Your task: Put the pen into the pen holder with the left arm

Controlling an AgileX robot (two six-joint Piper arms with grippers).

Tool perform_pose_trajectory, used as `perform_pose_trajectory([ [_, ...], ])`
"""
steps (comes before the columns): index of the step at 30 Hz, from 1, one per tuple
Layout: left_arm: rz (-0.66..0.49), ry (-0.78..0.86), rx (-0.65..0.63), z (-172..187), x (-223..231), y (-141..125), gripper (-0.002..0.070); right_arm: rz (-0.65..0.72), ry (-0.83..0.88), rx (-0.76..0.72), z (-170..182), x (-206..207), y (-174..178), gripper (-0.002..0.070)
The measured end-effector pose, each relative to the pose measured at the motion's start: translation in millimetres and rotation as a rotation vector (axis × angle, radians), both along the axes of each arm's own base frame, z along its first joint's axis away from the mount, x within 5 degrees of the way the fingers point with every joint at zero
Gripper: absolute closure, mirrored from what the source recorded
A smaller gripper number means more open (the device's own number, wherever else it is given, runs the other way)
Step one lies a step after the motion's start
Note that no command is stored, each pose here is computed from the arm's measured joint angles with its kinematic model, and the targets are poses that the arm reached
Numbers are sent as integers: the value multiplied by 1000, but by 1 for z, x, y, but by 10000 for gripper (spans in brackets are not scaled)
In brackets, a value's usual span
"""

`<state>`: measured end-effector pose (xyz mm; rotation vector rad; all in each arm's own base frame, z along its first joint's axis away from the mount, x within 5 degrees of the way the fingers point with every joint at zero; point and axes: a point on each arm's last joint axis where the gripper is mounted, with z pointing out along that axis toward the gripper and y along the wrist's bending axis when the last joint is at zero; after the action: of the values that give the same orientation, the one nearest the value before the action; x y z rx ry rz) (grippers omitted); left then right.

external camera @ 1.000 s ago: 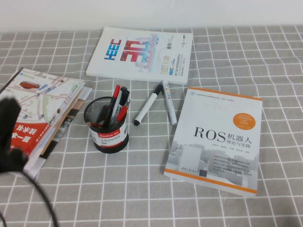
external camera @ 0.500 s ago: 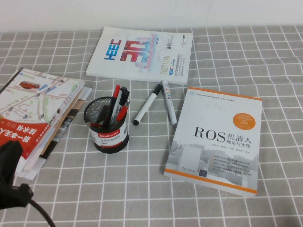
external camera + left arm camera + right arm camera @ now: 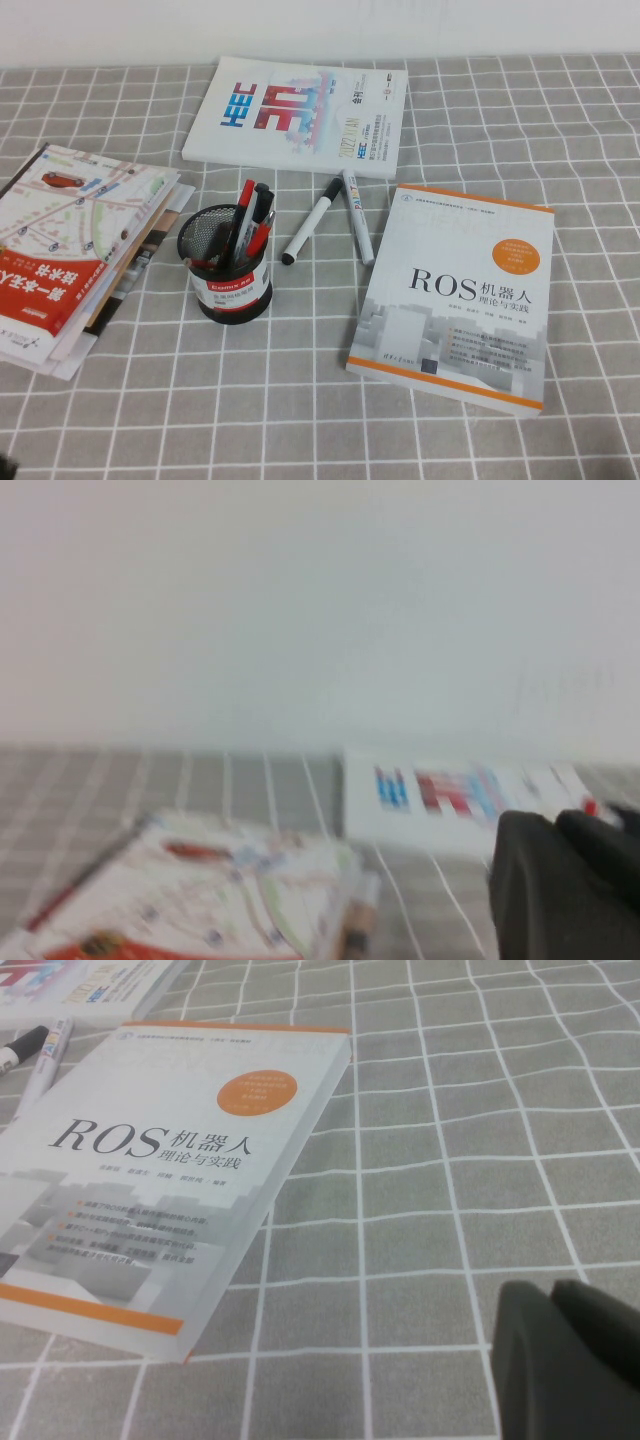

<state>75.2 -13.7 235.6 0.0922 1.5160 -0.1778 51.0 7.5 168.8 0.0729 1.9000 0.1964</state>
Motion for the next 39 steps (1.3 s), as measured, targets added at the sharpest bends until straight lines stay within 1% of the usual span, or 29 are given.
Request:
perform_pose_trajectory([
  [3, 69, -103, -17, -13, -12, 6, 675, 0, 0, 0, 0, 0, 0, 691],
  [6, 134, -152, -47, -17, -19, 10, 675, 0, 0, 0, 0, 0, 0, 691],
  [10, 174, -90, -60, -23, -19, 13, 675, 0, 0, 0, 0, 0, 0, 691],
  [14, 207, 9, -81, -32, -19, 16, 675, 0, 0, 0, 0, 0, 0, 691],
  [16, 219, 63, -65, -37, -19, 17, 676, 0, 0, 0, 0, 0, 0, 691],
  [19, 206, 152, -6, -46, -19, 16, 676, 0, 0, 0, 0, 0, 0, 691],
  [22, 160, 215, 62, -52, -20, 12, 676, 0, 0, 0, 0, 0, 0, 691],
  [26, 122, 291, 111, -59, -21, 9, 676, 0, 0, 0, 0, 0, 0, 691],
  [30, 113, 343, 126, -64, -23, 8, 676, 0, 0, 0, 0, 0, 0, 691],
  [39, 124, 346, 124, -64, -23, 9, 676, 0, 0, 0, 0, 0, 0, 692],
])
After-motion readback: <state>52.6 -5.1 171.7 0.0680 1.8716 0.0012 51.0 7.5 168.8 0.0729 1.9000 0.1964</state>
